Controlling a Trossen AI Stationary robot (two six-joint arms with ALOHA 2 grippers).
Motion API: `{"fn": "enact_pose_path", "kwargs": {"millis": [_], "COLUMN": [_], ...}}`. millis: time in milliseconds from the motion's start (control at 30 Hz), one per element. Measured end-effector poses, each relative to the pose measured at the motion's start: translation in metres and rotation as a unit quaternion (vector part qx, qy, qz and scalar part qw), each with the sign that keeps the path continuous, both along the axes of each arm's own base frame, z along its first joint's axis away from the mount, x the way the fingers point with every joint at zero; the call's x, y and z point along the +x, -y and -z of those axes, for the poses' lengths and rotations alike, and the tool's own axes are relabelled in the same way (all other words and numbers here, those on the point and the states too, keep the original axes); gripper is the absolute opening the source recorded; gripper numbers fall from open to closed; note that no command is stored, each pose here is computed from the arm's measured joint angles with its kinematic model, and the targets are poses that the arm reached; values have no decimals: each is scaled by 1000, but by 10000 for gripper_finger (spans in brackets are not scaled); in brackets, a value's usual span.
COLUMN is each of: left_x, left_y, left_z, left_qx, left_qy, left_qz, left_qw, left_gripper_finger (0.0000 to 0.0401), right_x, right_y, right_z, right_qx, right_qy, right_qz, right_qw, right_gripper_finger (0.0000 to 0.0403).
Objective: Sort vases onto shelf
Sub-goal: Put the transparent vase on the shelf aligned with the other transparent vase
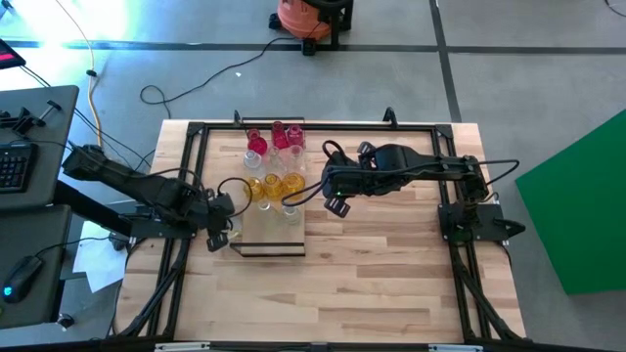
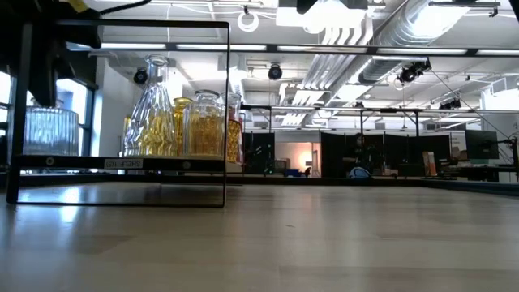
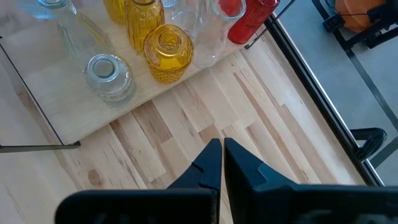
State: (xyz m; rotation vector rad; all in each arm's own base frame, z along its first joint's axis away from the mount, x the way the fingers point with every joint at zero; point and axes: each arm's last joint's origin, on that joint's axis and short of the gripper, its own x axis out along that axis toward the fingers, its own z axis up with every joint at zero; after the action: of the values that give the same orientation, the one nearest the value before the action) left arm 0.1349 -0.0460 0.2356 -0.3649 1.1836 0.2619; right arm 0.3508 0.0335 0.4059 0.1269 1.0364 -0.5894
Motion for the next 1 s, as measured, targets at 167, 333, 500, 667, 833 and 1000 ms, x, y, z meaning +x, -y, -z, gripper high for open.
{"fn": "enact_pose_path", "kwargs": {"millis": [167, 333, 500, 667, 833, 1000], "left_x": [0, -1, -3, -2, -2, 1], "left_y": [-1, -1, -1, -1, -5, -11], "left_z": [-2, -2, -1, -6, -25, -32], "left_qx": [0, -6, -7, -15, -1, -3], "left_qy": [1, -4, -9, -6, 7, 18], "left_qz": [-22, -45, -52, -64, -79, -104], "left_qw": [1000, 999, 999, 998, 997, 994], "left_gripper_finger": [18, 19, 19, 19, 19, 19], "right_x": [0, 0, 0, 0, 0, 0], "right_y": [0, 0, 0, 0, 0, 0], "right_z": [0, 0, 0, 0, 0, 0], "right_qx": [0, 0, 0, 0, -1, -2], "right_qy": [0, 0, 0, 0, -2, -3], "right_qz": [0, 0, 0, -1, -4, -7], "right_qw": [1000, 1000, 1000, 1000, 1000, 1000], "right_gripper_finger": [0, 0, 0, 0, 0, 0]}}
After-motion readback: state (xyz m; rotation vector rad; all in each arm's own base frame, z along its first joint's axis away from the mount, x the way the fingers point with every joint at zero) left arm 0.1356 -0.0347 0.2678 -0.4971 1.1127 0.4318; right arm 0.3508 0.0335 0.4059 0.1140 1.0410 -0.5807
